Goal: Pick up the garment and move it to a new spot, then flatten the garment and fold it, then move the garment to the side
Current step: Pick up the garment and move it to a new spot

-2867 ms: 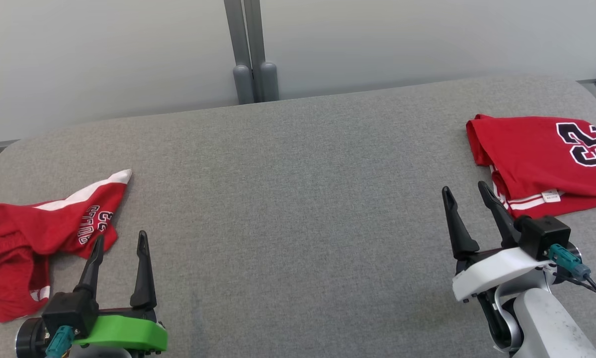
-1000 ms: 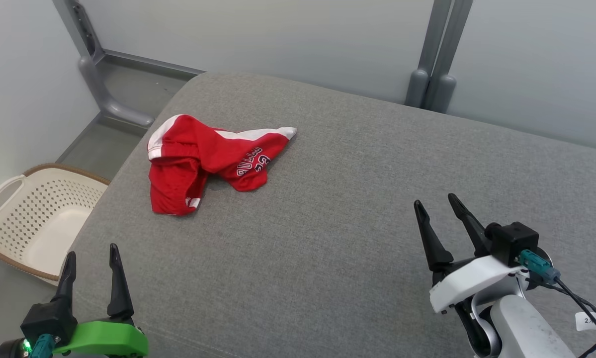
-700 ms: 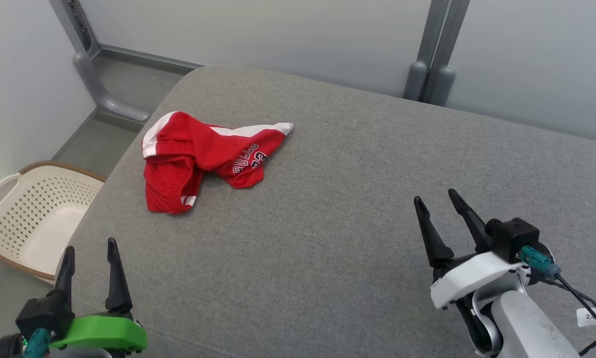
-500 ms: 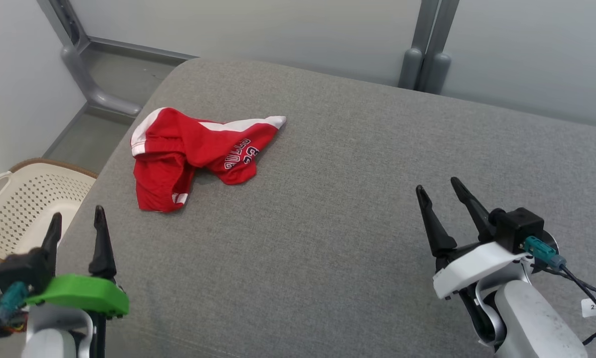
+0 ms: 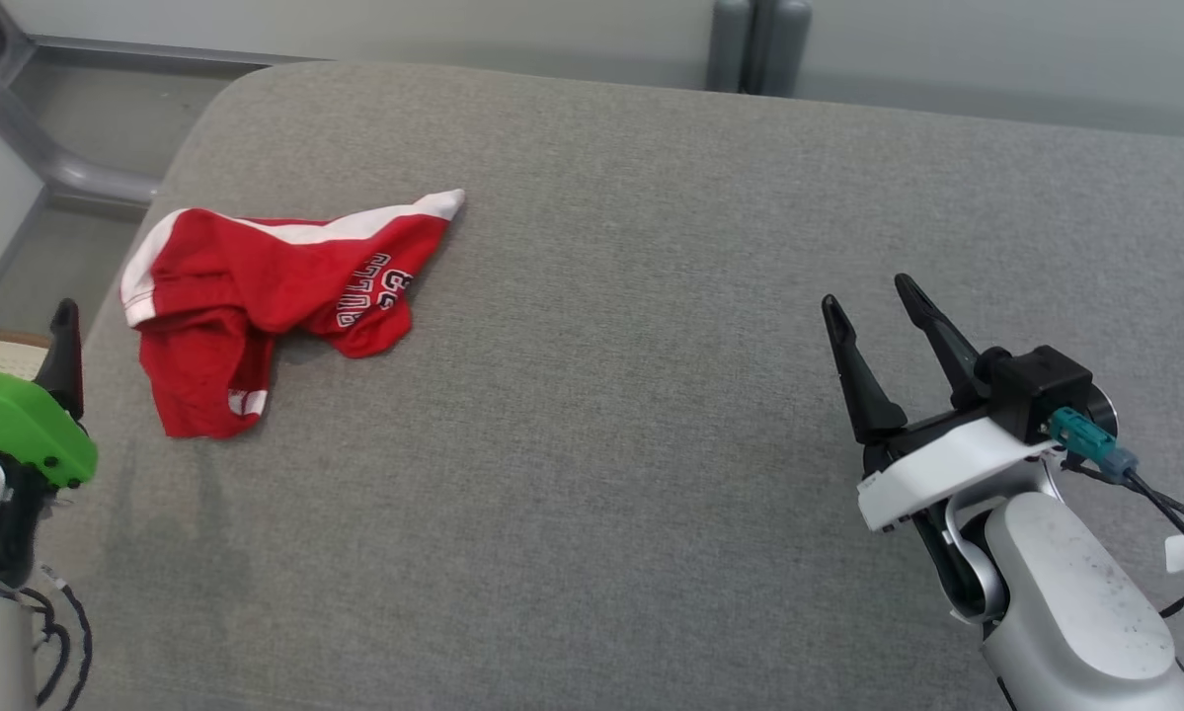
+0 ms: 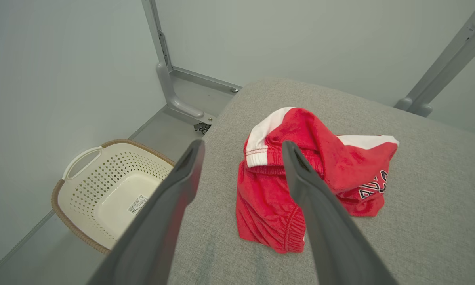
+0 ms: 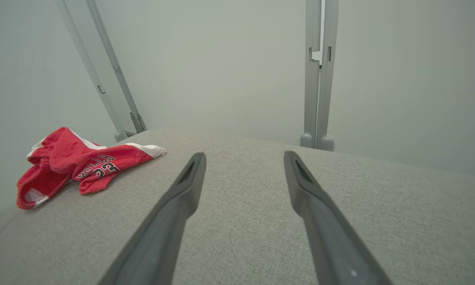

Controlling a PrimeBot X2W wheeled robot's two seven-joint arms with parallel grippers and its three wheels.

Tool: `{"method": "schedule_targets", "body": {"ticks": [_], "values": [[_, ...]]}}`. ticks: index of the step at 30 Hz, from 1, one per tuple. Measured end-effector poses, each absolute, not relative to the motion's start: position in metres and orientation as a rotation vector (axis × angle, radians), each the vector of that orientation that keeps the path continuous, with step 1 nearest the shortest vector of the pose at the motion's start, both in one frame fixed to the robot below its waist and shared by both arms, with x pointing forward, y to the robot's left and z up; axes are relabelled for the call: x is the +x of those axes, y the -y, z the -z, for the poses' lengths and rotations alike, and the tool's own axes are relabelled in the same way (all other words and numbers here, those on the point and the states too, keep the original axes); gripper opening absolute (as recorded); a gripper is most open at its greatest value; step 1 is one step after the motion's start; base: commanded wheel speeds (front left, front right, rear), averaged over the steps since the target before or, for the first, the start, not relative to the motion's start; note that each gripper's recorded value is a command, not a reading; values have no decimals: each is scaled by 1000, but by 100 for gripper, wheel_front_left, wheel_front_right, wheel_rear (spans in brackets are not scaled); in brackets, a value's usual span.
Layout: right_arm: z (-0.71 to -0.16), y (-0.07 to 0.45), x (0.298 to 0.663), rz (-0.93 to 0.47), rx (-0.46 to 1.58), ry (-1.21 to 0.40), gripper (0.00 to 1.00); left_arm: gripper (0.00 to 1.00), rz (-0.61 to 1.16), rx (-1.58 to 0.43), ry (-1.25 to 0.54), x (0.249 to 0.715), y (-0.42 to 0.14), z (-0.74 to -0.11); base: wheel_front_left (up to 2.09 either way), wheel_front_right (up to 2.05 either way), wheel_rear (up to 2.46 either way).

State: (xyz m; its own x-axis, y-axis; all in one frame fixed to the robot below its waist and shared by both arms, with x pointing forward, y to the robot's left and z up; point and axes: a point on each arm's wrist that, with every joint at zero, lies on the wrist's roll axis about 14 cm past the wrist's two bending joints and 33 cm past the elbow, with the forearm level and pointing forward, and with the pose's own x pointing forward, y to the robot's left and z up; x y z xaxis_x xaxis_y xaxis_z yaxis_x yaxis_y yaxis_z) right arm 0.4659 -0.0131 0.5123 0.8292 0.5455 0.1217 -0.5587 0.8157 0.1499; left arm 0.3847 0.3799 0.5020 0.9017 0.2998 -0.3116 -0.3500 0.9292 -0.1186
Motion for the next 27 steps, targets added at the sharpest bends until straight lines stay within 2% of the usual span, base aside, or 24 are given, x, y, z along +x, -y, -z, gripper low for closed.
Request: {"method": "schedule_targets", "body": {"ticks": [13,20,21,22,23,24,27], "values": [[-491,70,485,-450,165,45,100,100,-290,-263,-567,449,-371,-432,0,0,0],[-474,93,486,-392,161,6,100,100,-230,-342,-806,452,-336,-369,0,0,0],[-472,96,485,-384,161,2,100,97,-221,-337,-830,452,-333,-364,0,0,0],[-470,98,485,-378,159,-2,100,48,-215,-335,-841,452,-332,-362,0,0,0],[-469,101,485,-371,158,-5,100,19,-208,-334,-849,454,-330,-359,0,0,0],[-468,103,485,-365,157,-9,100,0,-202,-330,-845,456,-328,-359,0,0,0],[-469,106,485,-357,154,-7,100,0,-187,-314,-830,458,-327,-362,0,0,0]]}}
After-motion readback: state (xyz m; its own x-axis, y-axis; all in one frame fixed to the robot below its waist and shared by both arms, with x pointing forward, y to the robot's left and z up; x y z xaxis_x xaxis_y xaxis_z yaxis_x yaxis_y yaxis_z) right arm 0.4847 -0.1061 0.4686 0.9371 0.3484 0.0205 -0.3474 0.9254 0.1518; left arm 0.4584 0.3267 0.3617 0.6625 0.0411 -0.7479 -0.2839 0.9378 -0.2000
